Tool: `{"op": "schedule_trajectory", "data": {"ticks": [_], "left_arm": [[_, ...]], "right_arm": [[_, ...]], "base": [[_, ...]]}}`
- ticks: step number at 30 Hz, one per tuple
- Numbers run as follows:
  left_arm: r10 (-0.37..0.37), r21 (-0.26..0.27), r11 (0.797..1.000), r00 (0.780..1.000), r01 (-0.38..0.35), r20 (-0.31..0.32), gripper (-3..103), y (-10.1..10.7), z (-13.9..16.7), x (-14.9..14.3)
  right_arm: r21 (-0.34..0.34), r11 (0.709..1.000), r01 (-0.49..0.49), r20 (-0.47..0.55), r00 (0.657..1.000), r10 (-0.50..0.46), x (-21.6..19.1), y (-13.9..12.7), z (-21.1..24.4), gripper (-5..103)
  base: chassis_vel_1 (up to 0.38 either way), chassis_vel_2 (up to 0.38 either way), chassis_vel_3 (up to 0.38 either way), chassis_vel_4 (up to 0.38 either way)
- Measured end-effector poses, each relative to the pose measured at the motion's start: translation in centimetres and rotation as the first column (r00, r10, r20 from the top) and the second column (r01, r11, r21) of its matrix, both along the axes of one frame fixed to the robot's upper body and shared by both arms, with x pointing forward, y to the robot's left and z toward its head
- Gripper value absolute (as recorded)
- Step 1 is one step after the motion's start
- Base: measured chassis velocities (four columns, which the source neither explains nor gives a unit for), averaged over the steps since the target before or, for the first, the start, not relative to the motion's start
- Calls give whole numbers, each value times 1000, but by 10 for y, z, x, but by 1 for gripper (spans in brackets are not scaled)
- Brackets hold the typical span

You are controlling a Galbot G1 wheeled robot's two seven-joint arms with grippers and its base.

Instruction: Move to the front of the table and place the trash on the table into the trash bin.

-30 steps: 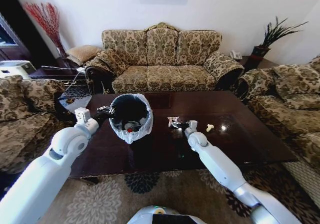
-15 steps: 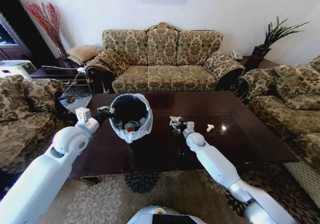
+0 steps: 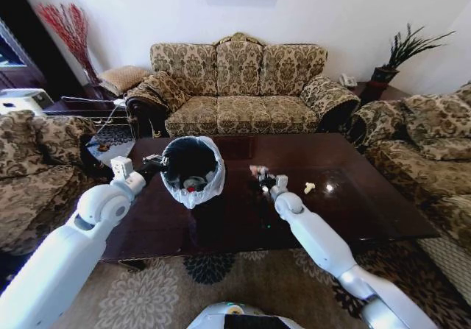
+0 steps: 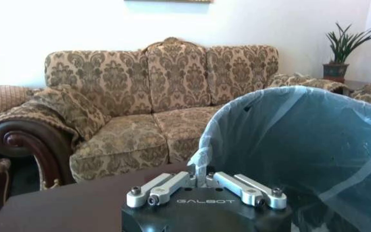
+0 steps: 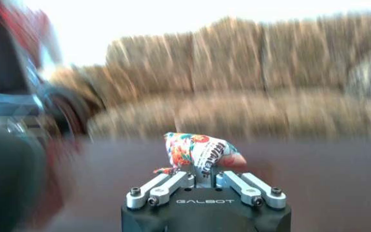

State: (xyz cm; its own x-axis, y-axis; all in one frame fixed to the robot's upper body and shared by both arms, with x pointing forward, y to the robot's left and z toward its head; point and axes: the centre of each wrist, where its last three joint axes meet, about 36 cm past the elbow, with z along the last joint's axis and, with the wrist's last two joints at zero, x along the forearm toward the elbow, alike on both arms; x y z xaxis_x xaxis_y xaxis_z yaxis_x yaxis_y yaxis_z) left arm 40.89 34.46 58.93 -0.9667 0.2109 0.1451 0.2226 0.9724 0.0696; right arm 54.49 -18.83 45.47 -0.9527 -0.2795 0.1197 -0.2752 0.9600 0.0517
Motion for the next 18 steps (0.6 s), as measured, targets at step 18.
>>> {"op": "schedule_trajectory", "data": {"ticks": [18], "left_arm": [[-12, -8, 1000, 1000, 11, -19, 1, -9, -9, 0]], "right_arm": [[-55, 831, -554, 266, 794, 547, -113, 60, 198, 0]], "base": [[0, 0, 0, 0]]}}
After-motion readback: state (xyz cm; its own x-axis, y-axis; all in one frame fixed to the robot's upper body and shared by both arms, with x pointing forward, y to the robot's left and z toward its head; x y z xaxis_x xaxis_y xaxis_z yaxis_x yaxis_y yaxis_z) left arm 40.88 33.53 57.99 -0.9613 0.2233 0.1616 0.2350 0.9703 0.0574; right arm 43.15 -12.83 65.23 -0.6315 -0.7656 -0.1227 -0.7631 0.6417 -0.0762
